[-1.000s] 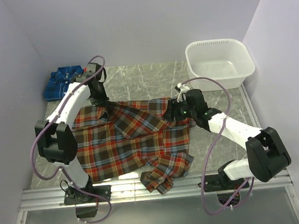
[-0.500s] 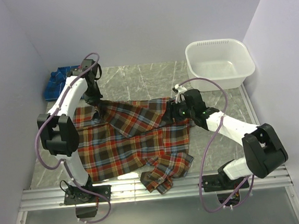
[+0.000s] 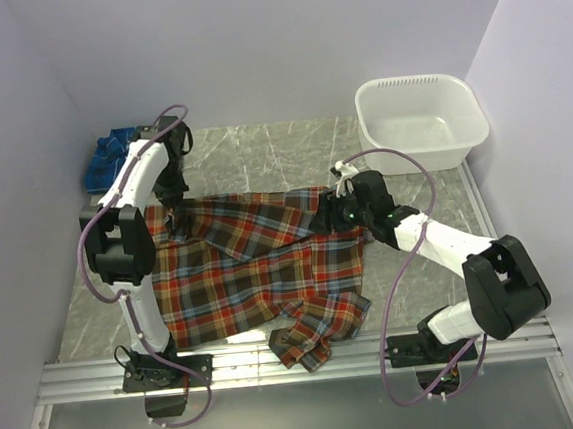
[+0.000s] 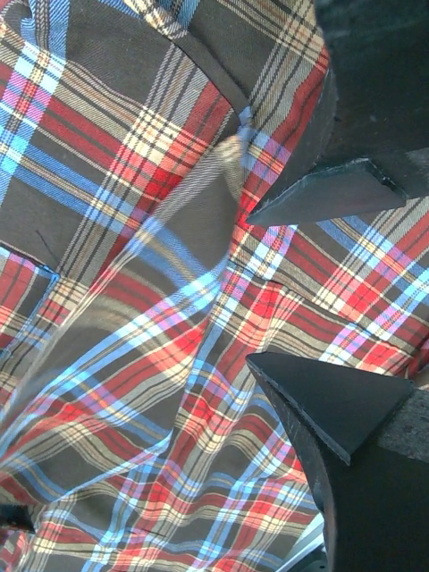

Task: Fold and stack the long sleeve shirts
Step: Fold the shirt

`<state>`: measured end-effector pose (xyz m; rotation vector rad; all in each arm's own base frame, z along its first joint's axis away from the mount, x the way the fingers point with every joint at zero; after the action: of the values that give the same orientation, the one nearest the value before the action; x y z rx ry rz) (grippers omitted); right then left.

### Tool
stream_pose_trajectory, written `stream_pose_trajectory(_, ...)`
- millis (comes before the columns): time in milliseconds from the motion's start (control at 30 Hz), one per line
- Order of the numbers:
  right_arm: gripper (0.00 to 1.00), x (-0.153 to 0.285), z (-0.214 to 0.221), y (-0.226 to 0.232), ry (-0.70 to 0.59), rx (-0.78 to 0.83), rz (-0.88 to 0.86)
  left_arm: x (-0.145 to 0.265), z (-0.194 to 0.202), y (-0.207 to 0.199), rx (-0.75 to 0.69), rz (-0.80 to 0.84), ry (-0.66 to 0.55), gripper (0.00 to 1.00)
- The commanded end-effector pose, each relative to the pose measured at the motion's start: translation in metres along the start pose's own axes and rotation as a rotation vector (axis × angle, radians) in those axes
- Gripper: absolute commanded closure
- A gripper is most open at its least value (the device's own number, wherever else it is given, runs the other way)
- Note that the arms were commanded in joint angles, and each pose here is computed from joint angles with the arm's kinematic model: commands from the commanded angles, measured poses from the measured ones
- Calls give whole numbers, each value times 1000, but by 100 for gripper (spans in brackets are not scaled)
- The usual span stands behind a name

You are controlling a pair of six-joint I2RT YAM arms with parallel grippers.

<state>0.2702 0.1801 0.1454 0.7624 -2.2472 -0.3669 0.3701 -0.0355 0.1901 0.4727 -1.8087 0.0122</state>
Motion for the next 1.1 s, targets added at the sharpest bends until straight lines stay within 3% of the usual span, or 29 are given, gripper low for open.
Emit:
stream_pose_trajectory(0, 34, -2, -17, 4, -61, 23, -4, 5, -14, 16, 32, -50, -29, 87)
stream_pose_trajectory(167, 34, -2, -16, 4, -64, 24, -2, -7, -24, 8, 25, -22, -23, 78)
stream_pose_trajectory(300, 34, -2, -17, 4, -67, 25, 2, -20, -32, 4, 18, -37, -25, 56)
stream_pose_trajectory(367, 34, -1, -18, 5, -72, 27, 1, -23, -40, 2, 27, -27, -46, 50)
stream_pose_trajectory(467, 34, 0, -17, 7, -71, 28, -2, -16, -48, 9, 68, -18, -91, 29)
stream_pose_trajectory(500, 34, 1, -17, 7, -69, 29, -3, -15, -55, 16, 103, -12, -127, 21)
stream_pose_trajectory(600, 34, 2, -16, 8, -68, 34, -5, -7, -67, 35, 215, 51, -198, 11)
stream_pose_trajectory(667, 34, 3, -15, 10, -66, 33, -17, -7, -68, 66, 335, 116, -223, 10)
stream_pose_trajectory(700, 34, 4, -14, 11, -67, 34, -22, -3, -73, 61, 362, 247, -257, 12)
stream_pose_trajectory(833, 34, 6, -13, 14, -78, 33, -43, -10, -43, 62, 413, 448, -272, 15)
stream_pose_trajectory(1067, 34, 3, -4, 13, -74, 13, -69, -55, -2, 59, 527, 595, -208, 19)
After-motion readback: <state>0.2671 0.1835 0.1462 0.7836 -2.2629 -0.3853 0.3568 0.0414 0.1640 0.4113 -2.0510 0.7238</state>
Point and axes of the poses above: each gripper's point midway between its finger pads, its own x axis back along the fingers, its own y axis along the line the jaws close on, z = x × y, the point moved 7 cm from there along x, back along the fingers, and after that the axes turned 3 degrees about -x, right-handed, at the moved point
